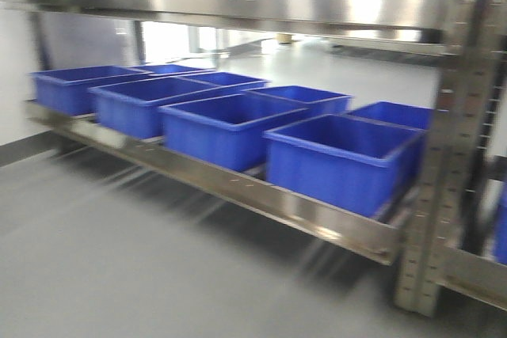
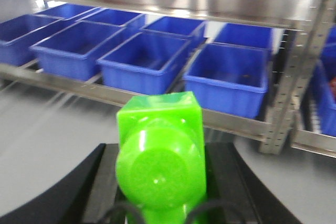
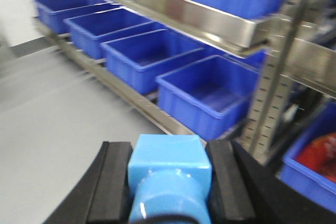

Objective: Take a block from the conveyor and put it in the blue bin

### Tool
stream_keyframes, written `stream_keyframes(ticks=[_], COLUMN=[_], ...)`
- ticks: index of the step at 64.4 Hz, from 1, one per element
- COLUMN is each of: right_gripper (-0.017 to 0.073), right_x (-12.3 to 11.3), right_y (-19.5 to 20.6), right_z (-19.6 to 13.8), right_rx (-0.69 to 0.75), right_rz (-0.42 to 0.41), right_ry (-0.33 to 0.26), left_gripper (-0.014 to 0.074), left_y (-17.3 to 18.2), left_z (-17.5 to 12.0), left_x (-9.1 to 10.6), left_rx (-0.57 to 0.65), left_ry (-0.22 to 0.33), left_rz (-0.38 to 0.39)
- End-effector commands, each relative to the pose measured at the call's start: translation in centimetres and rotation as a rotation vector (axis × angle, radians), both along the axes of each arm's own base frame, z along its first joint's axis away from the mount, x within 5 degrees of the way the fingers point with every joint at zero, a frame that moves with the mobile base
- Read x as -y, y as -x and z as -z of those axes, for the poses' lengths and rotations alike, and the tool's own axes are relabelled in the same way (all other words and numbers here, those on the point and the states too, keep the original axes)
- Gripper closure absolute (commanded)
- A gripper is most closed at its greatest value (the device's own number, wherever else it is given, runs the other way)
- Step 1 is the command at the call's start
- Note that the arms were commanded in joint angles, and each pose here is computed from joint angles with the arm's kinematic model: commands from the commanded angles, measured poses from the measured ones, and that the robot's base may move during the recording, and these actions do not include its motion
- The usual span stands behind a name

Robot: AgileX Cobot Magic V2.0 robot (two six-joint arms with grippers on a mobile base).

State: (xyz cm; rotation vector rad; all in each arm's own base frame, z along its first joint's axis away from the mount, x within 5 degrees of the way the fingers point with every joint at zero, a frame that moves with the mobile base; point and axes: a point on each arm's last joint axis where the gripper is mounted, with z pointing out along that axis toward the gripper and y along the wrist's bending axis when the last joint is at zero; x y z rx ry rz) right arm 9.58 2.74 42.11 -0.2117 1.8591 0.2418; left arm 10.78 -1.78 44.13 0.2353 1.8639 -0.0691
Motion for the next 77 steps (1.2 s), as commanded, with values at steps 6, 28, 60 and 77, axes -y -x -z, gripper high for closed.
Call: stream_keyframes(ticks=[6,28,60,77], right_gripper=[0.0712,0.0712,0.0712,0.0712], right_x=[0.13,0.13,0.13,0.13], right_y=[0.11,0.11,0.11,0.11], right_z=[-0.31,-0.31,-0.31,-0.31], right_rx=[0.023,0.023,0.023,0.023], right_rz=[0.008,0.008,0.008,0.008], right_ry=[0.009,0.009,0.009,0.009], left_gripper=[0.0704,0.0704,0.0704,0.0704], left_y=[0.07,0.07,0.07,0.07], left_z=[-0.35,-0.35,-0.35,-0.35], left_x=[0.1,0.1,0.1,0.1], left_rx=[0.021,0.021,0.021,0.021], left_ry=[0.009,0.009,0.009,0.009], left_rz=[0.009,0.009,0.009,0.009])
